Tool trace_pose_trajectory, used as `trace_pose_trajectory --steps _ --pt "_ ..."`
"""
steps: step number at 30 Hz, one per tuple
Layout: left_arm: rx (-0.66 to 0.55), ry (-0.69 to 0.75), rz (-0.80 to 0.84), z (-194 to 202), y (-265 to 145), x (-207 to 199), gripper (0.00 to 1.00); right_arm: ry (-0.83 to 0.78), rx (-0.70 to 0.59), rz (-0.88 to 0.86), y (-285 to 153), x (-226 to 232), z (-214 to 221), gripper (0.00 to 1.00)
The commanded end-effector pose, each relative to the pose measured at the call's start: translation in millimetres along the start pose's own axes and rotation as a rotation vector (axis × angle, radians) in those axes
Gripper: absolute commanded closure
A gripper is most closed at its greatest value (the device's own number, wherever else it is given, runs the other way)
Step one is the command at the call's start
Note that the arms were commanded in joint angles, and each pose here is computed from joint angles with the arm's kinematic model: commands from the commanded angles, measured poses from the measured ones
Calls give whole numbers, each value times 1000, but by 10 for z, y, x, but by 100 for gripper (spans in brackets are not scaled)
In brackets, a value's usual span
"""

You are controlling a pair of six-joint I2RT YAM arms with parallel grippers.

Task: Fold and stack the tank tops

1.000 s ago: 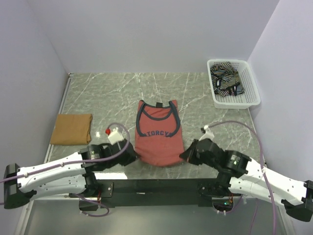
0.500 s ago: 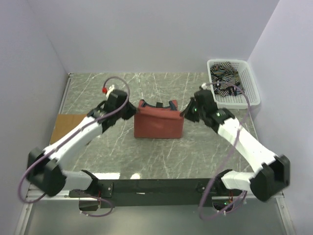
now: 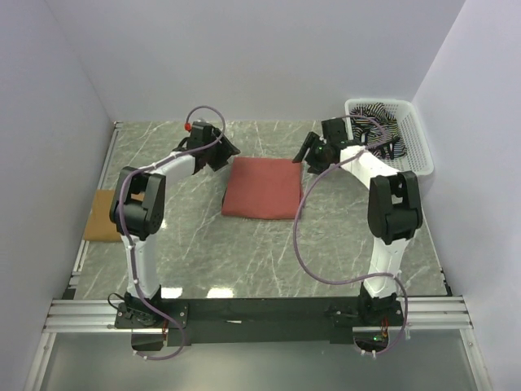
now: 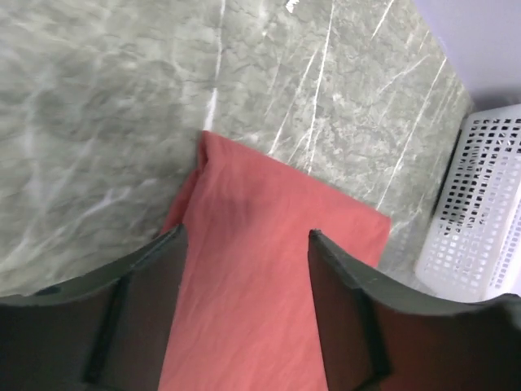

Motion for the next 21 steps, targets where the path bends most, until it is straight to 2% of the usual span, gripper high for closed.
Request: trace_pose_trajectory --steps 1,2,5,6,8,10,14,17,21 --pt "-105 77 88 -308 -457 -397 32 -66 -133 -31 -416 199 -309 28" --pt "-158 77 51 -402 -637 -404 31 -73 -142 -21 -475 183 -265 28" --pt "-122 51 -46 -210 -881 -141 30 -131 -171 42 -649 141 38 29" --pt "-116 50 -106 -120 -888 65 29 -147 -162 69 -685 83 206 30" --pt "-87 72 -109 -3 -949 163 26 -201 -155 97 -665 138 508 31" --pt "-2 113 -97 149 -932 233 26 -220 -120 98 -624 122 806 40" --pt "142 221 -93 399 -812 409 22 -232 -60 91 -457 50 1073 54" --pt "216 254 -71 525 -730 472 21 -235 -10 119 -296 -90 1209 61" --pt "278 290 -64 635 -620 572 20 -233 33 184 -166 -368 1386 79"
Point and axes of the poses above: each gripper's point midway between its finger pads, its own y axis out along the fingers, its own x axis along the line the jaws close on, z = x × y, the point moved 3 cm from there along -y, back along the fingers, and after that the axes turned 2 degrees about y, right-handed, at the moved point
